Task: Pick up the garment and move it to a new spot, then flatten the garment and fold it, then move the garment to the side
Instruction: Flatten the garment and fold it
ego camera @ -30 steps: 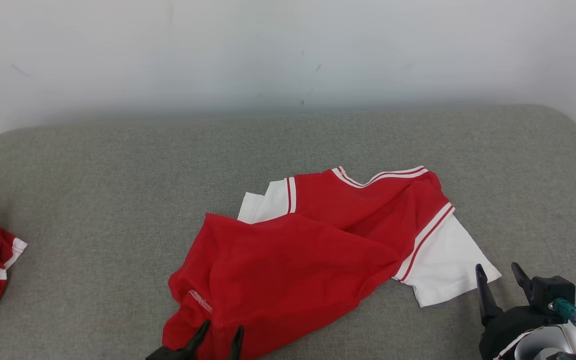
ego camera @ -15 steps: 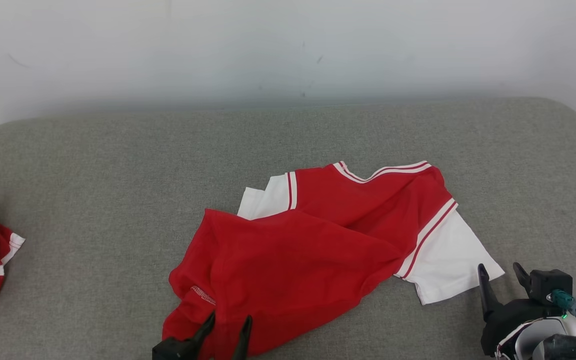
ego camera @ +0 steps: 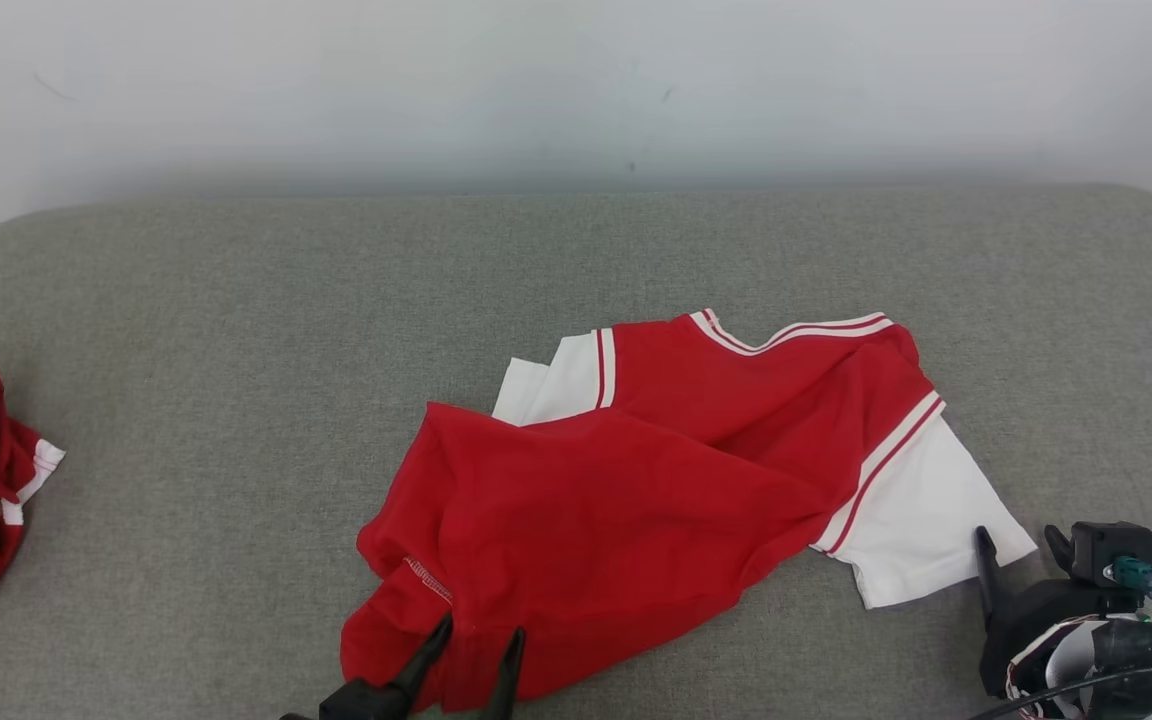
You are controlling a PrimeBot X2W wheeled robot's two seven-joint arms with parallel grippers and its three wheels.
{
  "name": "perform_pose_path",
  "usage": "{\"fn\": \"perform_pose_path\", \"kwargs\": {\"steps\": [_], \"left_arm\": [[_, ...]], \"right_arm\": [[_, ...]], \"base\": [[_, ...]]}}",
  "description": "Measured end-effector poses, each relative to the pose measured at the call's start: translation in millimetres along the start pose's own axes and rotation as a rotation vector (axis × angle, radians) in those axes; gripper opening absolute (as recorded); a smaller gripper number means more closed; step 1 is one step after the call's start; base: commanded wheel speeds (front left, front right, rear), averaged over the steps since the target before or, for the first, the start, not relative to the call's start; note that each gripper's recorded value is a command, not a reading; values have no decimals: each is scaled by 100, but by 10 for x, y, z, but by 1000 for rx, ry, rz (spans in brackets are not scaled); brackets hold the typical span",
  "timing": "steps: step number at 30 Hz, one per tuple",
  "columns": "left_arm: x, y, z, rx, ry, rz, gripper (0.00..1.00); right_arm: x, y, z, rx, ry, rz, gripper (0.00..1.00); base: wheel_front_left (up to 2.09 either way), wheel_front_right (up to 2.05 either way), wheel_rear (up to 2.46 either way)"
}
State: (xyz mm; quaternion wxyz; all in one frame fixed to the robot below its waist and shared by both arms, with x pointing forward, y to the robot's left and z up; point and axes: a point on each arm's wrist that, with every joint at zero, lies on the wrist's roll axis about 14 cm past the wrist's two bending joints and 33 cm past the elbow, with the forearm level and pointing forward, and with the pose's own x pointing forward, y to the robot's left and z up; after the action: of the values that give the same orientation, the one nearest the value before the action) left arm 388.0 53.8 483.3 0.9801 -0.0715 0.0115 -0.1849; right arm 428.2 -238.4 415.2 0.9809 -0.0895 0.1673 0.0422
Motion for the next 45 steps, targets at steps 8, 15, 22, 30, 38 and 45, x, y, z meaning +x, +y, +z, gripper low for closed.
{"fn": "perform_pose_path", "kwargs": {"steps": [8, 15, 22, 30, 38, 45], "left_arm": [[-69, 5, -33, -2, 8, 1, 100], [-53, -69, -87, -27, 29, -29, 0], [-27, -21, 133, -13, -38, -1, 0], [-63, 296, 677, 71, -196, 60, 0], [352, 497, 1556, 256, -381, -21, 0], [966, 755, 2330, 396, -458, -44, 0]], "right_arm": [[41, -22, -104, -2, 50, -6, 89], [36, 63, -111, 4, 58, 9, 0], [19, 79, 85, 72, -19, 2, 0], [-69, 225, 708, 224, -250, 59, 0], [58, 334, 1395, 275, -359, 167, 0], [444, 518, 2273, 300, -430, 282, 0]], "base": [[0, 0, 0], [0, 0, 0], [0, 0, 0], [0, 0, 0], [0, 0, 0], [0, 0, 0]]}}
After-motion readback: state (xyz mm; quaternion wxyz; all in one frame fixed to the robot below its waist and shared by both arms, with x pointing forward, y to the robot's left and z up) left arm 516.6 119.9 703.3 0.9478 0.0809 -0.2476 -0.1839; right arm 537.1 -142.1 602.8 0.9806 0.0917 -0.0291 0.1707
